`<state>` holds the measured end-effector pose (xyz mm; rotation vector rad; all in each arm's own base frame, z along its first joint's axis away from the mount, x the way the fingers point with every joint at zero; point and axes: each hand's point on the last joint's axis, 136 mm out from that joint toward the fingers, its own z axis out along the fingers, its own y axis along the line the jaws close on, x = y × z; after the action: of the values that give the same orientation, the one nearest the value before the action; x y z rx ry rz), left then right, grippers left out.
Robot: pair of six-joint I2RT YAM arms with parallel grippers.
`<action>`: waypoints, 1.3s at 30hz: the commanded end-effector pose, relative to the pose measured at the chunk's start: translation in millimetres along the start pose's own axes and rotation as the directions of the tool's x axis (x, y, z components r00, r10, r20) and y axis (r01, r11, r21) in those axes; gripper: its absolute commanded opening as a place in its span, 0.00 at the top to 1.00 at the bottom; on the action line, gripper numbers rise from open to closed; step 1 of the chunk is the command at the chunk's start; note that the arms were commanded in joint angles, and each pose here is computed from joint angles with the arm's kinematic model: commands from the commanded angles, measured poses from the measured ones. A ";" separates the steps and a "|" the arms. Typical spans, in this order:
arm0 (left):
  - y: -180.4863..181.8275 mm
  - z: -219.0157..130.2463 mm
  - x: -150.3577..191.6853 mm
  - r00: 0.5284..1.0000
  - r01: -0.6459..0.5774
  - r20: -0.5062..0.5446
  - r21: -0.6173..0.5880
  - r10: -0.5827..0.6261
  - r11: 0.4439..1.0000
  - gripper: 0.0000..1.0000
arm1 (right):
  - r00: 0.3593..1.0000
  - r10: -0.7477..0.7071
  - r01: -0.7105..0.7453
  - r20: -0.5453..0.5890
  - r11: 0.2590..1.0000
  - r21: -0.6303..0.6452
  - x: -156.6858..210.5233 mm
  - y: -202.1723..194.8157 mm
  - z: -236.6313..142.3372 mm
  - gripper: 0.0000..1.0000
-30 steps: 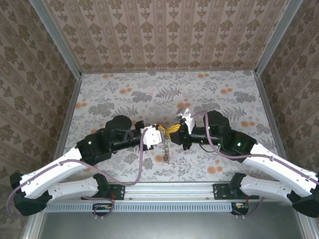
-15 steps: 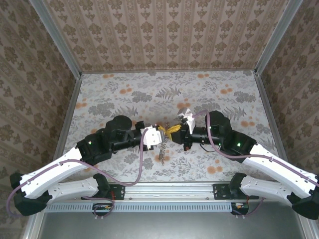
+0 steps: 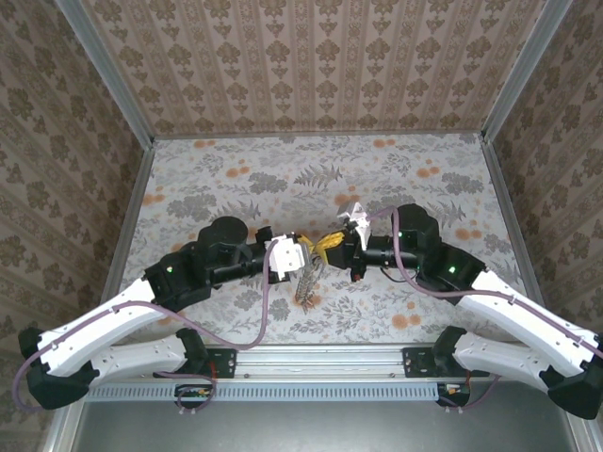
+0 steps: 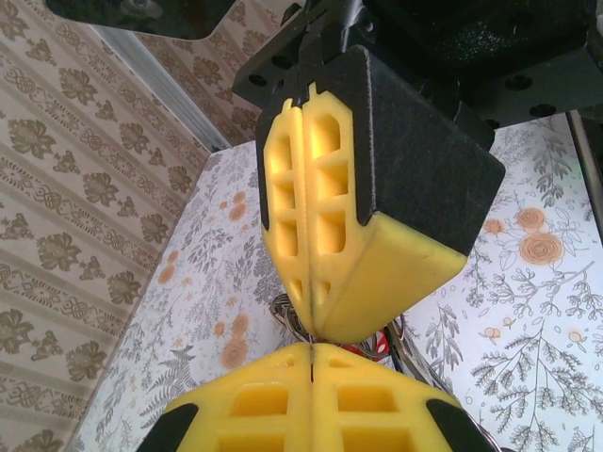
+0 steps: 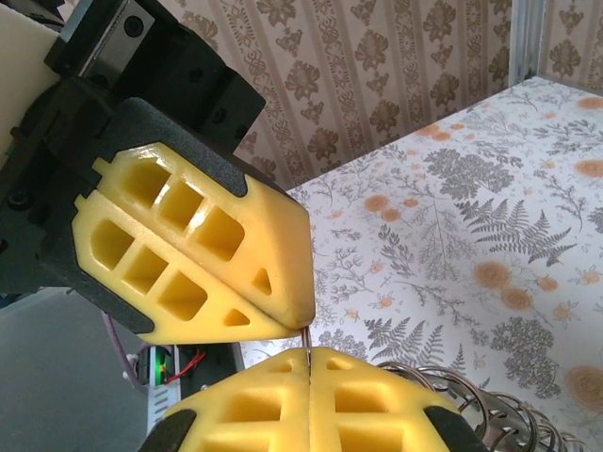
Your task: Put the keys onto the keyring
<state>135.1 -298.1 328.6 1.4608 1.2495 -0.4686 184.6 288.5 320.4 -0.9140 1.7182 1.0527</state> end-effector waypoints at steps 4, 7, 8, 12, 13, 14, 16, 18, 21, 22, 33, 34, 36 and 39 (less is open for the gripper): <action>11.6 -2.9 -8.6 0.995 0.064 0.075 -0.016 -0.063 0.998 1.00 | 0.998 -0.047 0.048 0.033 0.999 -0.009 -20.5 -7.6 0.9 1.00; 15.3 -0.7 -2.2 0.993 0.097 0.076 -0.018 -0.095 0.995 1.00 | 0.998 -0.044 0.044 0.037 0.999 -0.013 -22.1 -13.6 3.8 1.00; 16.7 0.5 1.6 0.991 0.112 0.073 -0.018 -0.110 0.994 1.00 | 0.999 -0.039 0.039 0.034 0.999 -0.015 -21.0 -15.7 5.3 1.00; 19.8 4.4 10.4 0.985 0.162 0.065 -0.010 -0.161 0.987 1.00 | 0.999 -0.029 0.029 0.024 0.999 -0.025 -15.7 -22.1 11.2 1.00; 21.8 4.1 12.4 0.981 0.185 0.063 -0.004 -0.184 0.983 1.00 | 0.999 -0.030 0.031 0.025 0.999 -0.030 -15.1 -23.1 12.0 1.00; 22.7 4.0 14.9 0.977 0.205 0.053 0.003 -0.205 0.979 1.00 | 0.999 -0.031 0.032 0.023 0.999 -0.034 -14.3 -23.5 13.0 1.00; 23.0 1.7 17.5 0.972 0.233 0.035 0.015 -0.233 0.972 1.00 | 0.999 -0.041 0.042 0.018 0.998 -0.045 -13.8 -22.7 14.2 1.00; 15.7 -2.3 17.5 0.966 0.255 0.018 0.067 -0.257 0.965 0.94 | 0.998 -0.056 0.057 0.012 0.997 -0.050 -13.5 -21.8 14.2 1.00; 1.3 -6.2 16.7 0.963 0.268 -0.009 0.151 -0.270 0.951 0.72 | 0.997 -0.079 0.079 -0.001 0.995 -0.057 -13.1 -20.7 14.1 1.00; -2.2 -6.9 18.8 0.962 0.271 -0.023 0.167 -0.271 0.948 0.68 | 0.996 -0.084 0.084 -0.008 0.995 -0.058 -12.2 -20.8 14.3 1.00; 6.3 -5.1 30.9 0.948 0.318 -0.036 0.122 -0.316 0.940 0.62 | 0.995 -0.093 0.091 -0.037 0.994 -0.053 -8.6 -21.8 12.8 1.00; 8.9 -4.8 34.4 0.943 0.333 -0.042 0.106 -0.330 0.937 0.62 | 0.996 -0.084 0.083 -0.040 0.996 -0.040 -7.5 -24.4 12.1 1.00; 12.2 -3.6 41.6 0.931 0.364 -0.053 0.086 -0.360 0.928 0.62 | 0.998 -0.050 0.051 -0.046 0.999 0.005 -3.9 -33.6 10.0 1.00; 11.8 1.2 51.6 0.917 0.395 -0.082 0.078 -0.389 0.915 0.62 | 0.999 0.031 -0.026 -0.045 0.995 0.101 7.1 -54.9 3.0 0.99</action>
<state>160.2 -275.5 297.4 1.3506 1.5496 -0.7419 221.8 285.8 307.1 -0.9685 1.7376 1.0050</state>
